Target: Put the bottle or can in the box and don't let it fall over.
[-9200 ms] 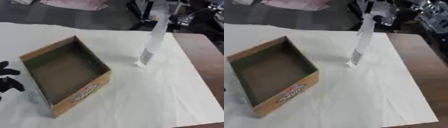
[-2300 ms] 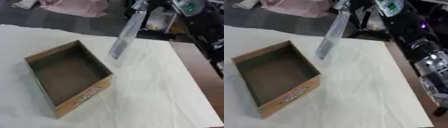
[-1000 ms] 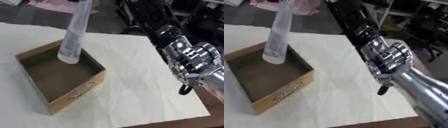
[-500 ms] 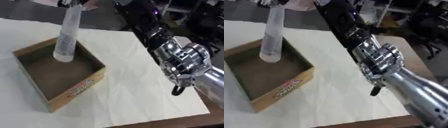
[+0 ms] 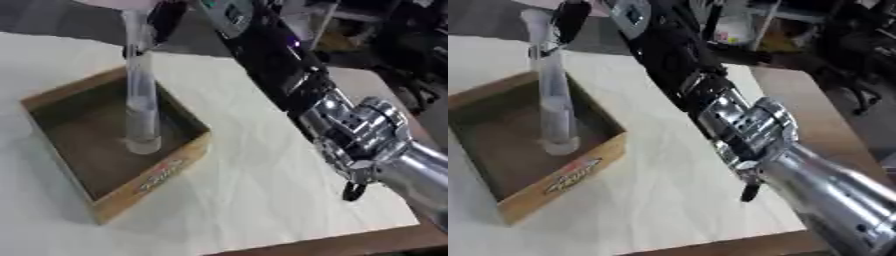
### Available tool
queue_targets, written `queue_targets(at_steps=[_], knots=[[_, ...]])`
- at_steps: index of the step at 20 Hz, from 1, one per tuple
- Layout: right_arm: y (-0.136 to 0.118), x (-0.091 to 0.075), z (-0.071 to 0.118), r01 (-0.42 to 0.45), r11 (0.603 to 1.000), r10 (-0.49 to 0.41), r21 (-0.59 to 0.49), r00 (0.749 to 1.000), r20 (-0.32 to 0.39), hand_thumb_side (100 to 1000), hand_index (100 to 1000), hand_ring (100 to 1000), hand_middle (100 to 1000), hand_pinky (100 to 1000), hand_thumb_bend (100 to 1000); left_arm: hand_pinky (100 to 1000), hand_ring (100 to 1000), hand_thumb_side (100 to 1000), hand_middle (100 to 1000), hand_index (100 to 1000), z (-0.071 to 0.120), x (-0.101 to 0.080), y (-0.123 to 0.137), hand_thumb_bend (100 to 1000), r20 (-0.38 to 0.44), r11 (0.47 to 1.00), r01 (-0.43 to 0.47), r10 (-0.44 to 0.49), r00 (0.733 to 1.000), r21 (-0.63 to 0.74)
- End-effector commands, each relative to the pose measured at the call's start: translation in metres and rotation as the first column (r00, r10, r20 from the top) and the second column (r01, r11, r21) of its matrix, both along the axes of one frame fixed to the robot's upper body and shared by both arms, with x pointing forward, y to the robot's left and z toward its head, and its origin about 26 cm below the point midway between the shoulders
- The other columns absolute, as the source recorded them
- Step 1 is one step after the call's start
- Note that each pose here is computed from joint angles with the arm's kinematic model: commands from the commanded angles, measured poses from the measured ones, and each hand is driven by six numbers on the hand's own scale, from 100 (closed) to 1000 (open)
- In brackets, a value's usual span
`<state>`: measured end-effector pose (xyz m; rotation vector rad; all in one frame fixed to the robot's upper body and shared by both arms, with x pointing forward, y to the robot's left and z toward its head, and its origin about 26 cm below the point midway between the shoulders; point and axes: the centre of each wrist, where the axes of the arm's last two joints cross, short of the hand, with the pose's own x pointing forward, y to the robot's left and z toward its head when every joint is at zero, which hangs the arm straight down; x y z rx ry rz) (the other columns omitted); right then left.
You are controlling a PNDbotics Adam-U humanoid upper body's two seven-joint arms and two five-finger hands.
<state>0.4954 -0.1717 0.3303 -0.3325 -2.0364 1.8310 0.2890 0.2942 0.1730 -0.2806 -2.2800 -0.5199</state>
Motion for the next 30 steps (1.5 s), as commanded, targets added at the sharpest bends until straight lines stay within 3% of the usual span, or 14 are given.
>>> queue_targets(at_steps=[1,9,21,30], knots=[[-0.011,0.0,0.011,-0.153,0.955,0.173,-0.255,0.983,0.061,150,893,1000,1000,835,578,526,516,723,617,882,0.008,-0.001,0.0,129,0.028,1.0,0.004,-0.004,1.0,0.015],[-0.022,0.003,0.003,-0.165,0.944,0.183,-0.286,0.982,0.037,163,889,1000,1000,838,558,525,515,725,617,882,0.007,-0.002,-0.001,129,0.024,1.0,0.002,-0.003,1.0,0.02],[-0.031,0.008,-0.024,-0.224,0.932,0.226,-0.283,0.974,-0.026,156,913,1000,1000,882,609,525,513,724,617,883,0.004,-0.002,-0.001,123,0.019,1.0,0.004,-0.005,1.0,0.029],[-0.057,0.007,-0.023,-0.19,0.953,0.186,-0.236,0.982,-0.037,156,915,1000,1000,883,603,525,515,728,621,883,0.002,-0.004,0.0,123,0.014,0.999,0.001,-0.001,1.0,0.036]])
